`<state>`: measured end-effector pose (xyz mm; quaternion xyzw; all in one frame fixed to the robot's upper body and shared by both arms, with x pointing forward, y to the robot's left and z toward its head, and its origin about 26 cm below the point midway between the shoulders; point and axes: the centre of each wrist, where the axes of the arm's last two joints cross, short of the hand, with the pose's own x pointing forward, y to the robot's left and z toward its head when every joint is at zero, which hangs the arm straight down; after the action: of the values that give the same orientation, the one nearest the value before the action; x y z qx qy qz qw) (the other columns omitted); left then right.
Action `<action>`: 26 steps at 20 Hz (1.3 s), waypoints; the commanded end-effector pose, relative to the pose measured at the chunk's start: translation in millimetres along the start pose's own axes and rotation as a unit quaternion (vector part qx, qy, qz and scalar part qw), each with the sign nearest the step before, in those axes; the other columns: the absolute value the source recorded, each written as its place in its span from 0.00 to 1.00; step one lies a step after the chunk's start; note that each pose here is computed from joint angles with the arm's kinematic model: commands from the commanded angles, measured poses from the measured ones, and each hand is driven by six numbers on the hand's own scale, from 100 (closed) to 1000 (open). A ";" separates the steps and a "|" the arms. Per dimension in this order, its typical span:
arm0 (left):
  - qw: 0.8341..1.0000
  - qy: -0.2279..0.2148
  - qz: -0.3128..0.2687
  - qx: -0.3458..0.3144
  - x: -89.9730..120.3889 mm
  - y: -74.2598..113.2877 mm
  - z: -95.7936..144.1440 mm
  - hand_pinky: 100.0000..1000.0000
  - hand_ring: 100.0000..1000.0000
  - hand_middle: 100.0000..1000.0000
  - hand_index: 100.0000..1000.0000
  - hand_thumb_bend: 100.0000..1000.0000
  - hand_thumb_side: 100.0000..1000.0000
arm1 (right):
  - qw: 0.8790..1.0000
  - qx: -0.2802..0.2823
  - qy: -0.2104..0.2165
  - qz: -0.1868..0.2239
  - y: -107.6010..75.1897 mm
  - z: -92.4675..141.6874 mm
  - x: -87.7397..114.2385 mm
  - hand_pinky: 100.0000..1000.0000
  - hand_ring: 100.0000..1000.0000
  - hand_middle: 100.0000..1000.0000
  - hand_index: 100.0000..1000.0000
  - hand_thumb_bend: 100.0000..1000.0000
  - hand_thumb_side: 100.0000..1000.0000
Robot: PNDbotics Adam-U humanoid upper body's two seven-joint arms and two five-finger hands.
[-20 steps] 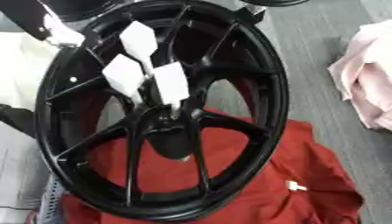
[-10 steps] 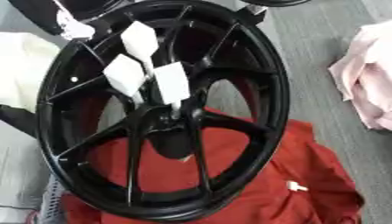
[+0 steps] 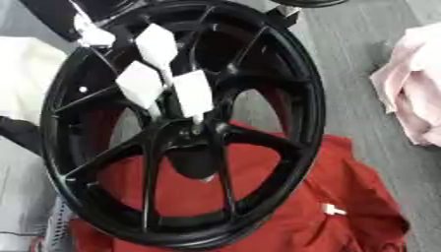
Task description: Pull the pin out of the wheel hub.
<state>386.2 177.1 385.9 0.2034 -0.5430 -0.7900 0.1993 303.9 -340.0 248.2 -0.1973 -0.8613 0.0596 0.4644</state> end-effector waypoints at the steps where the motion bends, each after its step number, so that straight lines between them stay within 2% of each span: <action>1: 1.000 0.002 -0.008 0.005 -0.1 7.7 4.3 0.81 0.78 0.80 0.88 0.15 0.32 | 1.000 0.002 -0.017 0.001 -3.2 -3.3 9.3 0.73 0.60 0.51 0.58 0.00 0.58; 10: 1.000 -0.001 -0.002 -0.007 -4.0 1.7 -5.8 0.81 0.78 0.80 0.90 0.19 0.36 | 1.000 0.003 -0.018 -0.002 -2.2 -3.6 9.8 0.73 0.60 0.51 0.58 0.00 0.58; 18: 1.000 0.004 -0.007 -0.018 -7.3 -3.5 -12.5 0.80 0.77 0.74 0.86 0.25 0.33 | 1.000 0.004 -0.019 -0.005 -1.4 -3.7 9.8 0.73 0.60 0.51 0.58 0.00 0.59; 26: 1.000 0.011 -0.013 -0.024 -12.4 -7.1 -17.0 0.80 0.78 0.79 0.87 0.23 0.30 | 1.000 0.005 -0.018 -0.008 -0.3 -3.5 9.6 0.73 0.60 0.51 0.58 0.00 0.59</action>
<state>407.2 170.6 365.2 0.2028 -0.5196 -0.8033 0.2090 304.6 -338.2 247.6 -0.1885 -0.8635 0.0573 0.4643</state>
